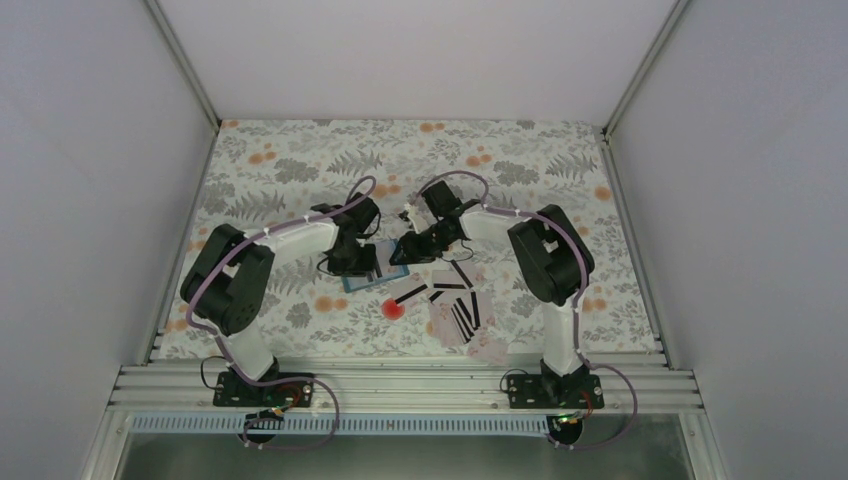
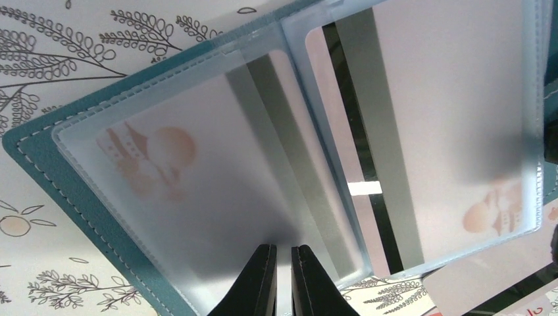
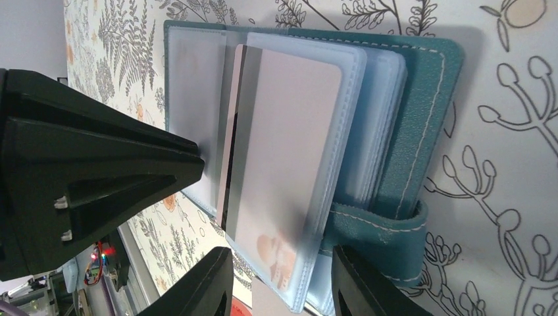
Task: Put the credit cards into the card holder
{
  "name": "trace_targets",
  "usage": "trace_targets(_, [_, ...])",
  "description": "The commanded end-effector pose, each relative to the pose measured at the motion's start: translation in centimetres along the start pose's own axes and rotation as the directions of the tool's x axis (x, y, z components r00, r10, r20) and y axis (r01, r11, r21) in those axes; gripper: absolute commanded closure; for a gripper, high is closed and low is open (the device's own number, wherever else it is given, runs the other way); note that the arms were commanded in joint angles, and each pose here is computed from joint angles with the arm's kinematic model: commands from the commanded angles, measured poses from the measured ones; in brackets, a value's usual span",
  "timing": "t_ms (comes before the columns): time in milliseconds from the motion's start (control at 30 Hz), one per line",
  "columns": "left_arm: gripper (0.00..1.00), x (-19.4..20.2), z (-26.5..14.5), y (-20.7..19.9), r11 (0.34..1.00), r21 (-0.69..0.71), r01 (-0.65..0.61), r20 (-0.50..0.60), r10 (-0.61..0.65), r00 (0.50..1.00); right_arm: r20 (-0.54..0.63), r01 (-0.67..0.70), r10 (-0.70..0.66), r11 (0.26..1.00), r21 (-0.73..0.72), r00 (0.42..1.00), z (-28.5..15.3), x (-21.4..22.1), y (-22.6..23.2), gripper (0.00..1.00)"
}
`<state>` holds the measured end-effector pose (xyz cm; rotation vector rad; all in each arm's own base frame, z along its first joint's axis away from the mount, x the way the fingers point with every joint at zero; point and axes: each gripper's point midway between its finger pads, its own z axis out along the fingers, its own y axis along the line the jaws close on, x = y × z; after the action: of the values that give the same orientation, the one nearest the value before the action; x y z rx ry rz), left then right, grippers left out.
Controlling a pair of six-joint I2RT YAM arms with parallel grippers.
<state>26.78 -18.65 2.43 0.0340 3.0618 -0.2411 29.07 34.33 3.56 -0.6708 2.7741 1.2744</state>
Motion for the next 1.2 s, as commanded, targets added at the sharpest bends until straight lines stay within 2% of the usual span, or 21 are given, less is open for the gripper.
trace_targets(0, [0.91, 0.0, 0.0, -0.2, 1.000, 0.025, -0.016, 0.012, 0.016, 1.000, -0.023, 0.002, -0.002, 1.000, -0.016, 1.000, 1.0, 0.2, 0.2, 0.61])
trace_targets(367, [0.93, 0.1, 0.2, -0.4, 0.999, 0.039, -0.018, 0.006, 0.017, 1.000, -0.035, 0.032, -0.033, 0.999, -0.033, 0.999, 1.4, -0.2, 1.9, 0.63])
trace_targets(800, [0.95, 0.2, 0.0, -0.5, 0.999, 0.045, -0.012, 0.012, 0.011, 1.000, -0.033, 0.087, -0.085, 0.996, 0.033, 0.996, 0.7, -0.6, 3.2, 0.64])
trace_targets(1167, [0.98, -1.0, -2.6, -1.3, 0.998, 0.068, 0.003, 0.072, -0.008, 0.997, -0.015, 0.128, -0.129, 0.990, -0.054, 0.992, 0.4, -1.0, 6.5, 0.67])
